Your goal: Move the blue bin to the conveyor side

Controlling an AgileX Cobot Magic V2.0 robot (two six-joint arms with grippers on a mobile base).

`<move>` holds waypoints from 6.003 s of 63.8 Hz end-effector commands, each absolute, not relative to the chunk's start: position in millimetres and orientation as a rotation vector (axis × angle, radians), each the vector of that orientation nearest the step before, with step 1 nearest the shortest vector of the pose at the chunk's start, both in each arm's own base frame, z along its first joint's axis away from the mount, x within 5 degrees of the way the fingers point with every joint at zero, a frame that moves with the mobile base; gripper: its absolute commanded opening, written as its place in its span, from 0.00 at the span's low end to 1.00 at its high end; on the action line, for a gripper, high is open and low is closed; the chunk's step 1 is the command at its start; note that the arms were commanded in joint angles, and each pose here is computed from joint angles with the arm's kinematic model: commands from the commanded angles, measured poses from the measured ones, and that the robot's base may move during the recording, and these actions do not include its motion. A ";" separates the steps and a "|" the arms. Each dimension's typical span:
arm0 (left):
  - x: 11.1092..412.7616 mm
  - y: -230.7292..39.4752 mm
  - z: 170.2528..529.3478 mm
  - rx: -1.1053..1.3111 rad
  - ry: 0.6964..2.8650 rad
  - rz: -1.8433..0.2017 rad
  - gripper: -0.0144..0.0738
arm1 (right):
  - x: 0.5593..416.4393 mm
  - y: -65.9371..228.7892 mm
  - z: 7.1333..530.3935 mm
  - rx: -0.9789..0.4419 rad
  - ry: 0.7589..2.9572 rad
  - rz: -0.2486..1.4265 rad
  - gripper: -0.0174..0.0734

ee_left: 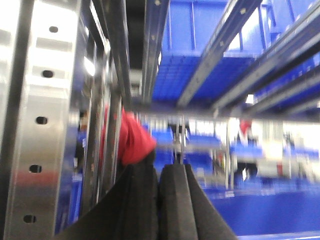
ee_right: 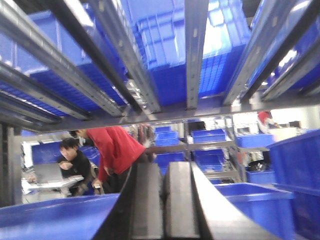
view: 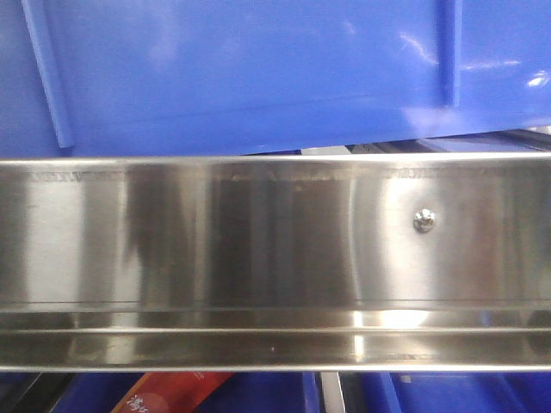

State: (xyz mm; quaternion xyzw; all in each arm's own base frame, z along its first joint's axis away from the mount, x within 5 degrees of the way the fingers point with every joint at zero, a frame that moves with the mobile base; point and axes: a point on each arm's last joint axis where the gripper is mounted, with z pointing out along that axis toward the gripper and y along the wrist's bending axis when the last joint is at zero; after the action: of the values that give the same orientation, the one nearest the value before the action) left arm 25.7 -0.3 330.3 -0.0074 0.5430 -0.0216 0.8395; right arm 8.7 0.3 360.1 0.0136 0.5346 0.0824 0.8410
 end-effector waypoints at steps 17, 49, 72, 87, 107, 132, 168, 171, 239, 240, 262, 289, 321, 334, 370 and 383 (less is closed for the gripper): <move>72.1 -0.1 391.2 -0.022 1.628 -0.027 0.14 | 67.0 -6.2 442.6 -0.002 1.662 -0.078 0.10; 166.5 -2.4 425.5 -0.036 1.887 -0.045 0.14 | 181.7 -2.8 488.0 0.052 2.113 -0.131 0.10; 206.0 -6.5 422.4 -0.065 1.988 -0.117 0.14 | 204.9 7.7 488.4 -0.076 2.151 -0.084 0.10; 240.1 -7.5 436.2 -0.062 2.076 -0.117 0.14 | 235.2 28.5 493.0 -0.093 2.233 -0.101 0.11; 253.5 -7.8 439.0 -0.061 2.096 -0.117 0.14 | 272.0 60.7 485.0 -0.069 2.269 -0.070 0.11; 252.6 -7.9 437.4 -0.061 2.117 -0.117 0.14 | 280.6 68.8 478.7 -0.143 2.299 -0.029 0.12; 252.6 -7.9 437.4 -0.061 2.117 -0.117 0.14 | 289.8 76.9 468.8 -0.156 2.341 0.035 0.58; 252.6 -7.9 437.4 -0.061 2.117 -0.117 0.14 | 292.2 78.4 466.3 -0.157 2.350 0.044 0.58; 252.6 -7.9 437.4 -0.061 2.117 -0.117 0.14 | 318.5 87.5 432.3 -0.248 2.452 0.001 0.58; 252.5 -7.9 437.2 -0.061 2.119 -0.117 0.14 | 318.5 87.5 432.3 -0.248 2.452 0.001 0.58; 252.5 -7.9 437.2 -0.061 2.119 -0.117 0.14 | 318.5 87.9 432.3 -0.248 2.453 0.007 0.58; 251.4 -8.0 435.6 -0.061 2.140 -0.117 0.14 | 310.7 87.4 440.0 -0.243 2.433 0.040 0.58; 250.8 -8.0 434.6 -0.060 2.153 -0.117 0.14 | 303.7 85.2 442.8 -0.242 2.426 0.042 0.58; 250.8 -8.0 434.6 -0.060 2.153 -0.117 0.14 | 302.9 85.0 439.1 -0.245 2.439 0.039 0.58; 250.1 -8.1 433.6 -0.060 2.166 -0.117 0.14 | 302.8 85.7 438.5 -0.245 2.443 0.049 0.58; 250.1 -8.1 433.6 -0.060 2.166 -0.117 0.14 | 302.8 85.7 438.5 -0.245 2.443 0.049 0.39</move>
State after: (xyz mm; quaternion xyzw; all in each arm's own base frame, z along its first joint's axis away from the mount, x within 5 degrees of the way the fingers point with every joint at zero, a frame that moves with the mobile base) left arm 250.5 -6.9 431.2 -0.0251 0.8850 -0.0434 0.4629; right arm 305.2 86.7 434.3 -0.0900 0.9413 0.0186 0.3249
